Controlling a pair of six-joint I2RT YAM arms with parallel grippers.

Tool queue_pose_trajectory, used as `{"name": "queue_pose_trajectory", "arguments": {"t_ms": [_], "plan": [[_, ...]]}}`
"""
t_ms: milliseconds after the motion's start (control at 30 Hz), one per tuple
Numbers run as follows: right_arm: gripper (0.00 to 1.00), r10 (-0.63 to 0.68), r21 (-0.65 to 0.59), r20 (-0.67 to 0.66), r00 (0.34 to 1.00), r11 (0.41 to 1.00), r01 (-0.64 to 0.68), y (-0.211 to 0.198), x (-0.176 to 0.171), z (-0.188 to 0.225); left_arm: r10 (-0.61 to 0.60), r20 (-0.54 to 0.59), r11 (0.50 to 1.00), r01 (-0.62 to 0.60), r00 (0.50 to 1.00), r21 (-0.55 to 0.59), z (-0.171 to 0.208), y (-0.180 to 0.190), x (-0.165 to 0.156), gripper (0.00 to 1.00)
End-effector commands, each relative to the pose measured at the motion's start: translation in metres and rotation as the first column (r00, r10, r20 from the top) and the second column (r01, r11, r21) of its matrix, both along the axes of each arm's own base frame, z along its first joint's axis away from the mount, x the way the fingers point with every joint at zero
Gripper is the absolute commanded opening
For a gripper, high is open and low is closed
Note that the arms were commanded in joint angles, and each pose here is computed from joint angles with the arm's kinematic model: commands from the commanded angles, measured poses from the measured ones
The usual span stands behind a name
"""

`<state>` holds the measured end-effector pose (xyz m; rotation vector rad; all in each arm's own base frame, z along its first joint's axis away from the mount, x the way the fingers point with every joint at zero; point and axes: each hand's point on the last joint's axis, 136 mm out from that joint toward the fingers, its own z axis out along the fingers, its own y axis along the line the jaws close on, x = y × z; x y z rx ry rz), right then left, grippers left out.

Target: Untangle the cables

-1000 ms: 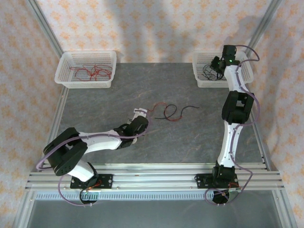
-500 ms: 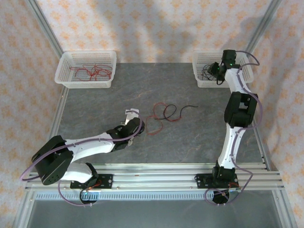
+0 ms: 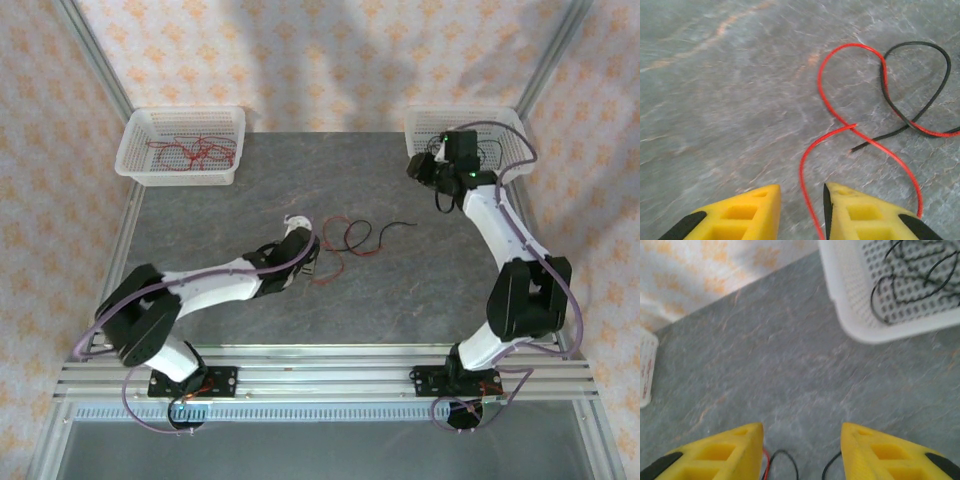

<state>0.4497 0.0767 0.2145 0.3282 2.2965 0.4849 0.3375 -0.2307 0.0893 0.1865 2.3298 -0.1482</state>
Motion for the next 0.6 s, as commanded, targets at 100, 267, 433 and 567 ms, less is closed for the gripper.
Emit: {"name": "queue_pose_trajectory", "arguments": {"t_ms": [100,267,433,567], "plan": [[0.44,0.073,0.017,0.0,0.997,0.997,-0.073,0.027,-0.038,0.0,-0.115,-0.202,0.992,0.122,0.973,0.021,-0.042,-0.012,0.012,0.27],[0.44,0.075,0.013,-0.001,0.997,0.997,-0.075,0.027,-0.056,-0.001,-0.112,-0.276,0.987,0.138,0.955,0.077,-0.058,-0.009,0.018,0.27],[0.44,0.068,0.004,-0.001,0.998,0.998,-0.068,0.024,-0.062,-0.002,-0.096,-0.33,0.984,0.139,0.939,0.109,-0.067,-0.008,0.016,0.26],[0.44,0.075,0.005,-0.004,0.997,0.997,-0.075,0.025,-0.063,-0.004,-0.057,-0.334,0.983,0.111,0.941,0.145,-0.067,0.002,0.014,0.26]]}}
